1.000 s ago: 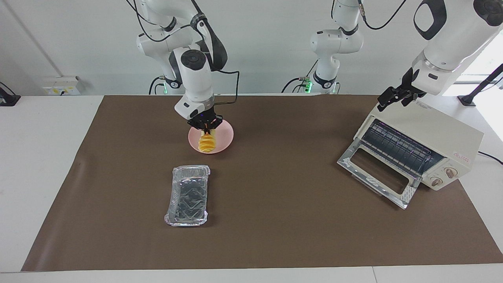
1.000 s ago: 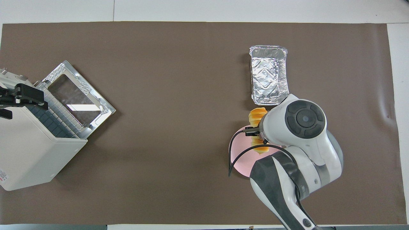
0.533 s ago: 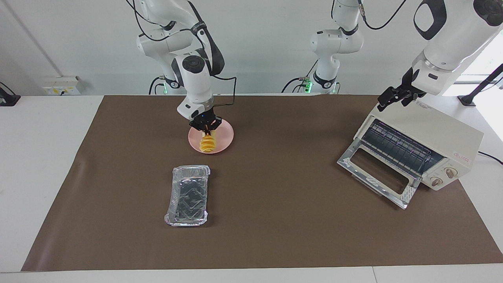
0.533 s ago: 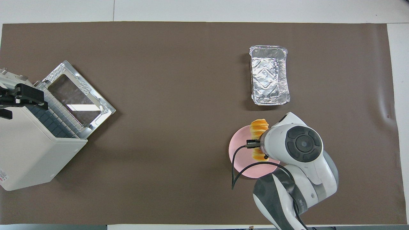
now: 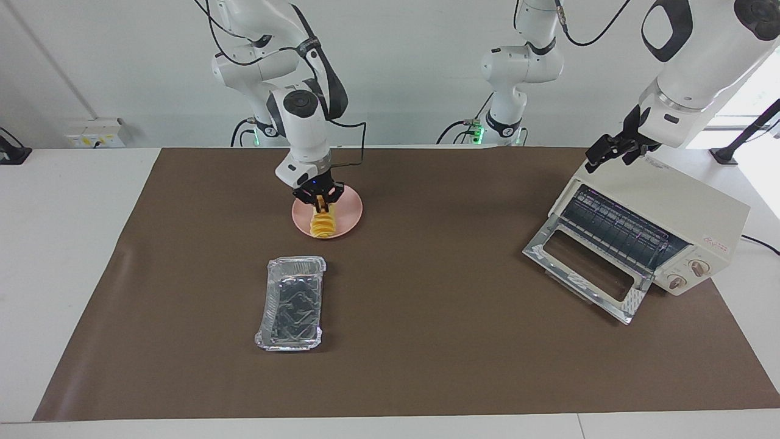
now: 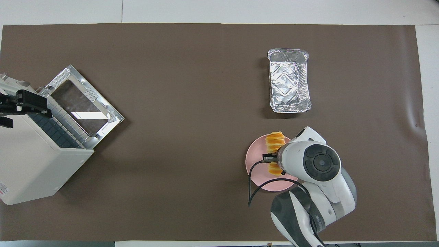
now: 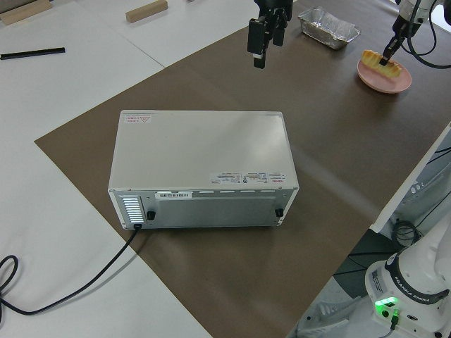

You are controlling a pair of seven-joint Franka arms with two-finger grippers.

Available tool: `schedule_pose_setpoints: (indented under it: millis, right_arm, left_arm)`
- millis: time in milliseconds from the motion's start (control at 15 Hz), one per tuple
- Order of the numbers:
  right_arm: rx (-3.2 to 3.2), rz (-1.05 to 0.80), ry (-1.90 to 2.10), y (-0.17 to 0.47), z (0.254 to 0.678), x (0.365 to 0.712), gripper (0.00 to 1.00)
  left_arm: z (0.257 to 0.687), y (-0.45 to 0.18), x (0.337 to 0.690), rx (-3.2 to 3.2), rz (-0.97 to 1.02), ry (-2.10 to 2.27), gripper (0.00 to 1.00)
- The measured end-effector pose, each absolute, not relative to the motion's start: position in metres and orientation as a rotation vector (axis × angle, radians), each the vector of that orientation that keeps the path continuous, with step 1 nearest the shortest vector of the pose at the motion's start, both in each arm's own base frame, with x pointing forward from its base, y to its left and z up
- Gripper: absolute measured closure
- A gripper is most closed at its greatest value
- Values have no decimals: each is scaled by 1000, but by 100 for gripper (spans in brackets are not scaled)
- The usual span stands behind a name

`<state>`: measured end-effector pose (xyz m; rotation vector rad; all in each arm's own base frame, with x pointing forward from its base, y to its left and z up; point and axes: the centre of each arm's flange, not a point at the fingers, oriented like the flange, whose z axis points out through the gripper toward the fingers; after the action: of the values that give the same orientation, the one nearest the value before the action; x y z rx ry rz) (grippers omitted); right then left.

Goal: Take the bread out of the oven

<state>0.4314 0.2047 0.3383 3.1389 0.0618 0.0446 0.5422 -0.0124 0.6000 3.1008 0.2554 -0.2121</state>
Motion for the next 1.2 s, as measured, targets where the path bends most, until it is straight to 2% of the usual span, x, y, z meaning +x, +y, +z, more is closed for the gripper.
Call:
schedule_pose_setpoints:
  millis: [133, 200, 400, 600, 867, 1067, 1200]
  right_arm:
    - [3142, 56, 62, 206, 342, 434, 43]
    - [3143, 60, 62, 207, 346, 436, 28]
    - [3130, 16, 52, 212, 380, 453, 1]
    - [3127, 15, 90, 196, 440, 484, 0]
    - [3139, 65, 223, 105, 517, 527, 0]
    - [3219, -26, 217, 47, 574, 529, 0]
    - [3229, -77, 196, 32, 609, 522, 0]
  left_arm:
    - [600, -12, 542, 3101, -212, 255, 0]
    - [600, -12, 542, 3101, -212, 255, 0]
    - [600, -12, 542, 3101, -212, 255, 0]
    - [600, -12, 542, 3101, -212, 255, 0]
    - [600, -12, 542, 3101, -212, 255, 0]
    - [600, -12, 542, 3101, -212, 255, 0]
    - [600, -12, 542, 3101, -212, 255, 0]
